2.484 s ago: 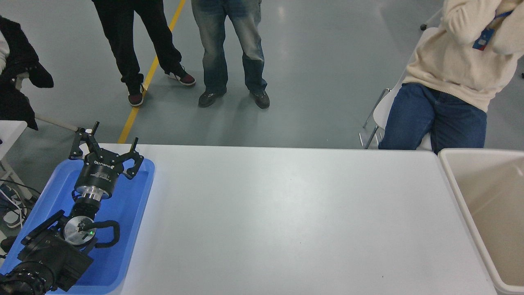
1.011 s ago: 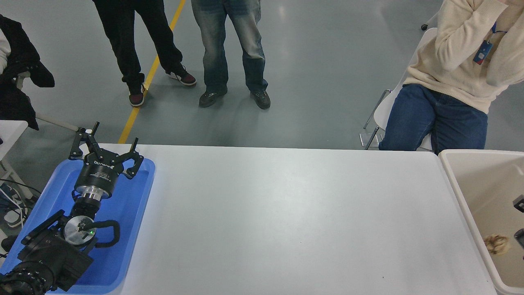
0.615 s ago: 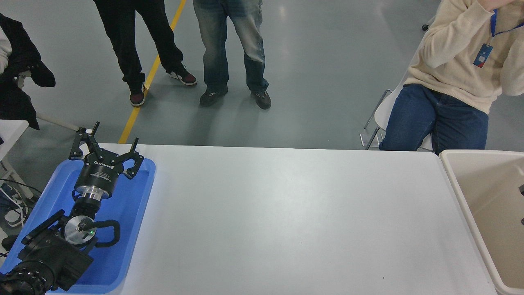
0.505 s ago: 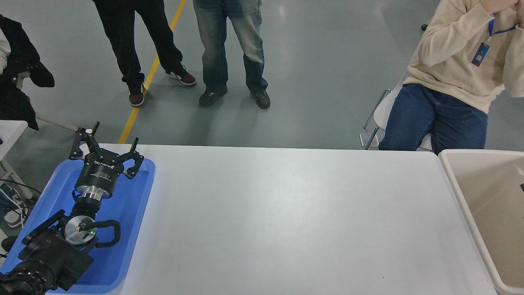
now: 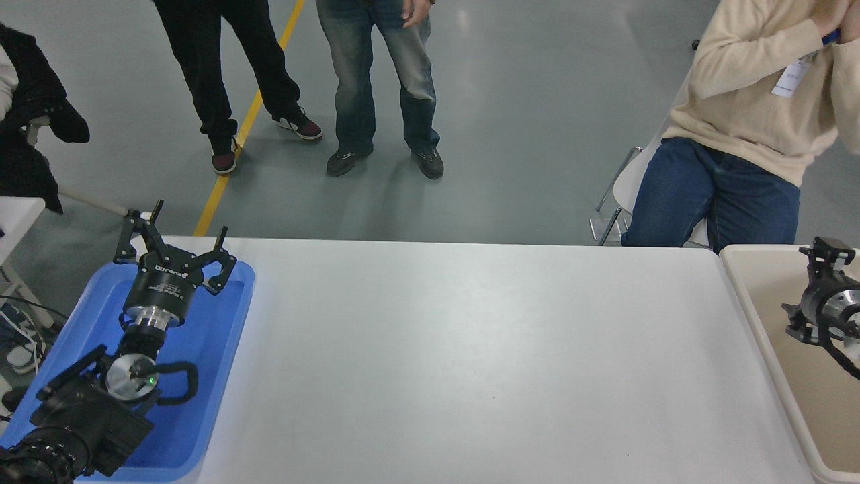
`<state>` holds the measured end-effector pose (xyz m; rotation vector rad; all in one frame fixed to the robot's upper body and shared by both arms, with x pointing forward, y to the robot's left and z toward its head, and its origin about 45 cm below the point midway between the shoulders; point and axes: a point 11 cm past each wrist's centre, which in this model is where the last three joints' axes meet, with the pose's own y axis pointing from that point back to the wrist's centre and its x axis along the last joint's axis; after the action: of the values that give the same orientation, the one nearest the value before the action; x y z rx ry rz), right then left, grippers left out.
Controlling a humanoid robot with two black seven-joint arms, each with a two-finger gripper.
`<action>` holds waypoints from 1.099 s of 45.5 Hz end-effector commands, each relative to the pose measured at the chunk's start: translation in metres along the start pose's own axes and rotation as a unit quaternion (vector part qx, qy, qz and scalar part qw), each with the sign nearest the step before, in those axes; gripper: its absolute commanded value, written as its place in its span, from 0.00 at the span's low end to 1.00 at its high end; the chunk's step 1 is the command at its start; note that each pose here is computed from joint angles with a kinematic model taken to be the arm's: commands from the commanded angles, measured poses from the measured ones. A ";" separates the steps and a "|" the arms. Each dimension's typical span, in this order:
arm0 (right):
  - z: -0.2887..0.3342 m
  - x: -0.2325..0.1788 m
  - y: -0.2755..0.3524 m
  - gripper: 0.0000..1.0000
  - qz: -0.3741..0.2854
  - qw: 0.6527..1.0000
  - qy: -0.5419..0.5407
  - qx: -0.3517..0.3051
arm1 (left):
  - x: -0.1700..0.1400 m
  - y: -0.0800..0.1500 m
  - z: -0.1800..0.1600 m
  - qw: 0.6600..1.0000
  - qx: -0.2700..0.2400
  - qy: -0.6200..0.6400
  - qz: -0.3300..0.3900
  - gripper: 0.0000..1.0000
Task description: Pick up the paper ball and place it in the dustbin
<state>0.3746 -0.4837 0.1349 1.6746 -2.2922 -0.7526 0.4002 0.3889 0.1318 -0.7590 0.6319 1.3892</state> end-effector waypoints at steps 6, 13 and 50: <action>0.019 -0.064 0.012 1.00 -0.103 0.967 -0.140 0.188 | 0.000 0.000 0.000 1.000 -0.001 0.000 -0.001 1.00; 0.030 -0.091 0.018 1.00 -0.139 0.957 -0.127 0.221 | -0.001 0.000 0.000 1.000 0.000 0.000 -0.001 1.00; 0.063 -0.153 0.025 1.00 -0.169 0.952 -0.165 0.196 | 0.000 0.000 0.000 1.000 0.000 0.000 -0.001 1.00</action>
<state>0.3757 -0.3243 0.1138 2.3008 -2.5320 -0.6706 0.4006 0.3887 0.1322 -0.7592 0.6315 1.3877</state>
